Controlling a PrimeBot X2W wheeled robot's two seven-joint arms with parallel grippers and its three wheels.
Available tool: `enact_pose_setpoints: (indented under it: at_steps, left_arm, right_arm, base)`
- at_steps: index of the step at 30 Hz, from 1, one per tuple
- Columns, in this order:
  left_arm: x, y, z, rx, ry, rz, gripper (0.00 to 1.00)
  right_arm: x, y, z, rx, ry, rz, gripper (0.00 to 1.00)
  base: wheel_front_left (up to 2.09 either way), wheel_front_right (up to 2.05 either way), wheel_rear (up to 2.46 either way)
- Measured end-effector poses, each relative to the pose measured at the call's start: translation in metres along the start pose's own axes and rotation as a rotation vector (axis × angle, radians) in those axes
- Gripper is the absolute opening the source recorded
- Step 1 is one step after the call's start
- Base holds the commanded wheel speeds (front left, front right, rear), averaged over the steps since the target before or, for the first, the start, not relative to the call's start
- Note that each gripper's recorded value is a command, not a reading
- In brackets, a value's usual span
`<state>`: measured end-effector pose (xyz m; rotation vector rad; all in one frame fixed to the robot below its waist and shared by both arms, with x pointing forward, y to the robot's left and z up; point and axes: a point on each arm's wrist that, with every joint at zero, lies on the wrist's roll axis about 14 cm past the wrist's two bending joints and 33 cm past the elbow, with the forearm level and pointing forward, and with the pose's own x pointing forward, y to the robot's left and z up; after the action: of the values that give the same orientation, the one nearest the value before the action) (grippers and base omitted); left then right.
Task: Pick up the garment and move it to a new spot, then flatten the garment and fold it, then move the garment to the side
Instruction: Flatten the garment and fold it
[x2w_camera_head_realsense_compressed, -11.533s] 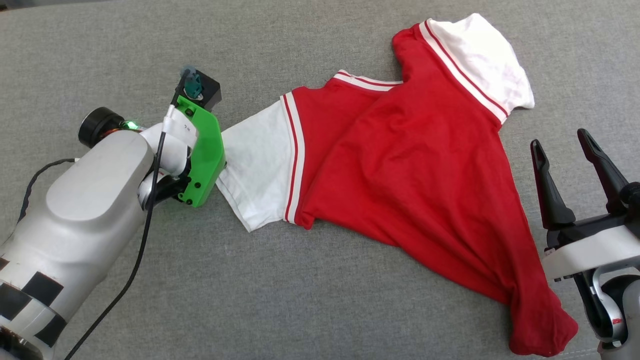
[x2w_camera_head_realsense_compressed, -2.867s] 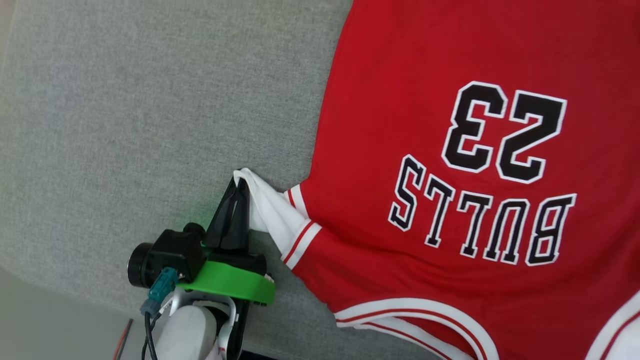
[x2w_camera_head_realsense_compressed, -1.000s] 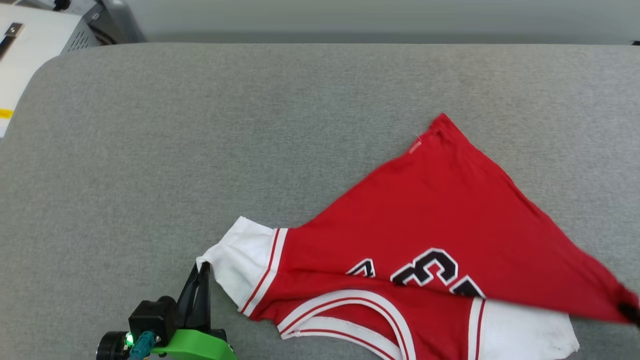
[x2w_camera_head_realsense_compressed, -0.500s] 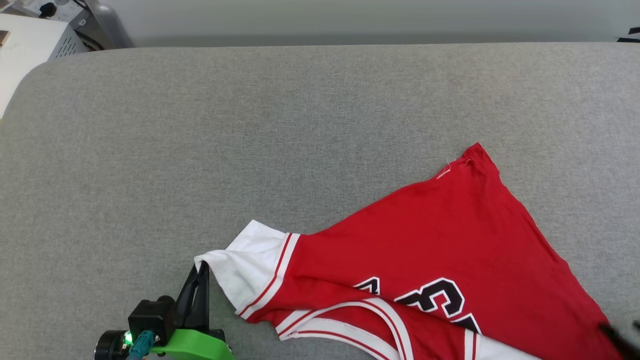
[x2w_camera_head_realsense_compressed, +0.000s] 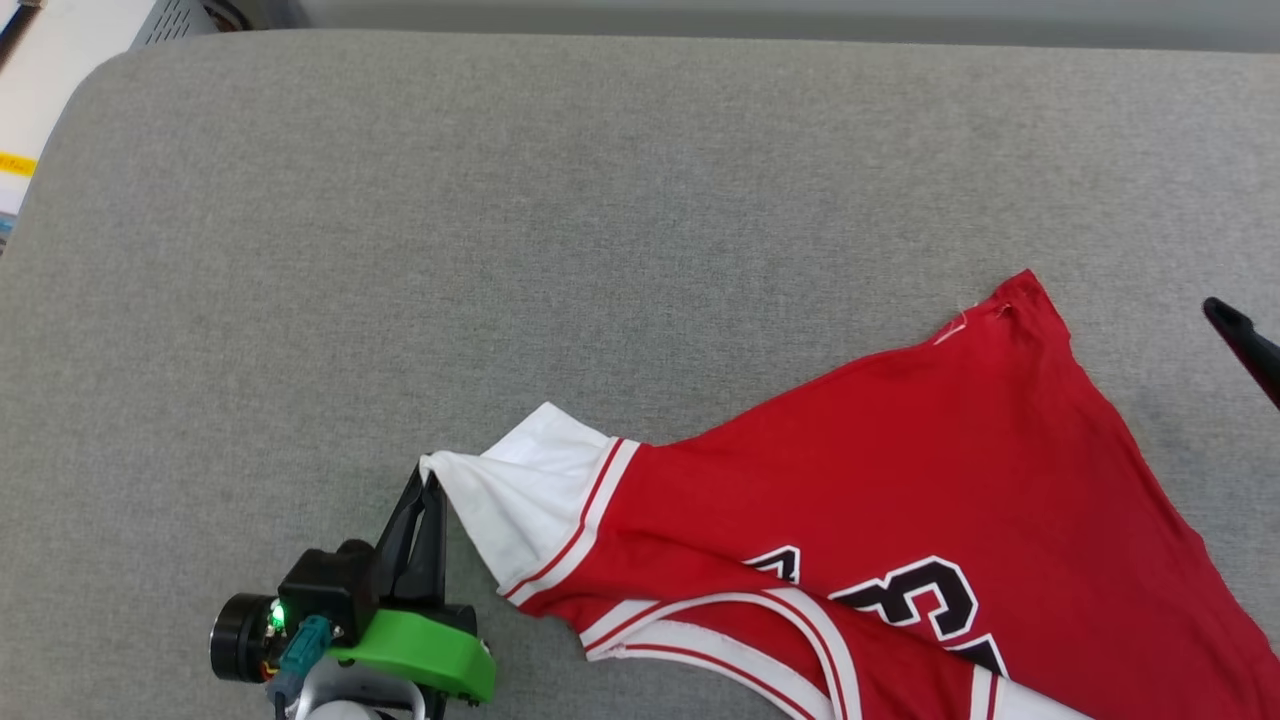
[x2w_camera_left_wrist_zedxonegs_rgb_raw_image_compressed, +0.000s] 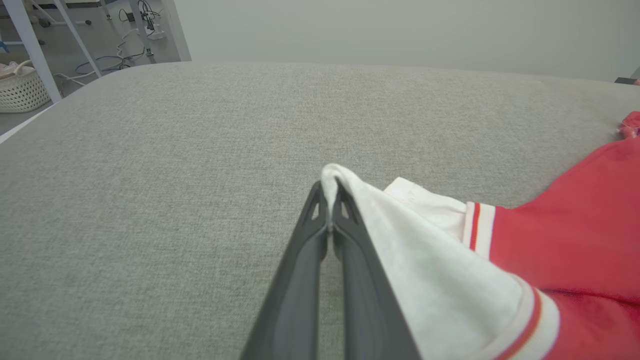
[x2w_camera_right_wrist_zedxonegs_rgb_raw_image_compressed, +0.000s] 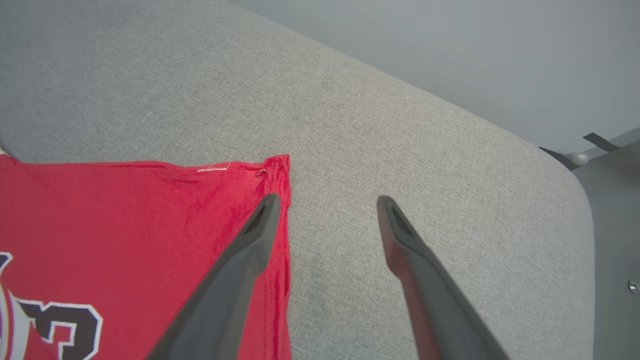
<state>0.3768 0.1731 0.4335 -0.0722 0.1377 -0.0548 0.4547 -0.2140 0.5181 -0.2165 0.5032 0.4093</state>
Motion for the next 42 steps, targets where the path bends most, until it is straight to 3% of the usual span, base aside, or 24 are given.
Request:
enact_pose_setpoints:
  at_steps: [3,4,6,14,21,22,23,29,36,42]
  left_arm:
    - [0.005,0.0,0.001,0.0,-0.004,0.005,0.0]
    - [0.009,0.001,0.002,0.0,-0.008,0.007,0.0]
    - [0.011,0.001,0.001,0.0,-0.006,0.009,0.0]
    - [0.018,0.006,-0.007,0.003,0.015,0.024,0.0]
    - [0.019,0.011,-0.015,0.007,0.042,0.044,0.0]
    - [0.019,0.012,-0.016,0.008,0.043,0.048,0.0]
    - [0.019,0.013,-0.016,0.009,0.044,0.053,0.0]
    - [0.019,0.012,-0.009,0.008,0.024,0.051,0.0]
    - [0.015,0.008,0.011,0.008,-0.038,0.041,0.0]
    - [0.014,0.005,0.053,0.058,-0.161,0.004,0.0]
  right_arm:
    - [0.025,0.015,-0.011,-0.027,0.126,0.072,1.0]
    - [0.05,0.026,-0.03,-0.042,0.263,0.126,1.0]
    - [0.064,0.028,-0.04,-0.056,0.325,0.14,1.0]
    - [0.114,0.044,-0.079,-0.045,0.479,0.196,1.0]
    - [0.129,0.05,-0.114,-0.112,0.591,0.236,1.0]
    - [0.13,0.051,-0.114,-0.109,0.59,0.244,0.53]
    - [0.13,0.052,-0.114,-0.107,0.585,0.249,0.0]
    - [0.126,0.055,-0.104,-0.068,0.511,0.262,0.0]
    - [0.108,0.058,-0.072,-0.02,0.323,0.261,0.0]
    - [0.076,0.042,-0.011,-0.002,0.08,0.215,0.0]
  base:
    - [0.0,0.0,0.0]
    - [0.0,0.0,0.0]
    - [0.0,0.0,0.0]
    - [0.0,0.0,0.0]
    - [0.0,0.0,0.0]
    - [0.0,0.0,0.0]
    - [0.0,0.0,0.0]
    - [0.0,0.0,0.0]
    - [0.0,0.0,0.0]
    - [0.0,0.0,0.0]
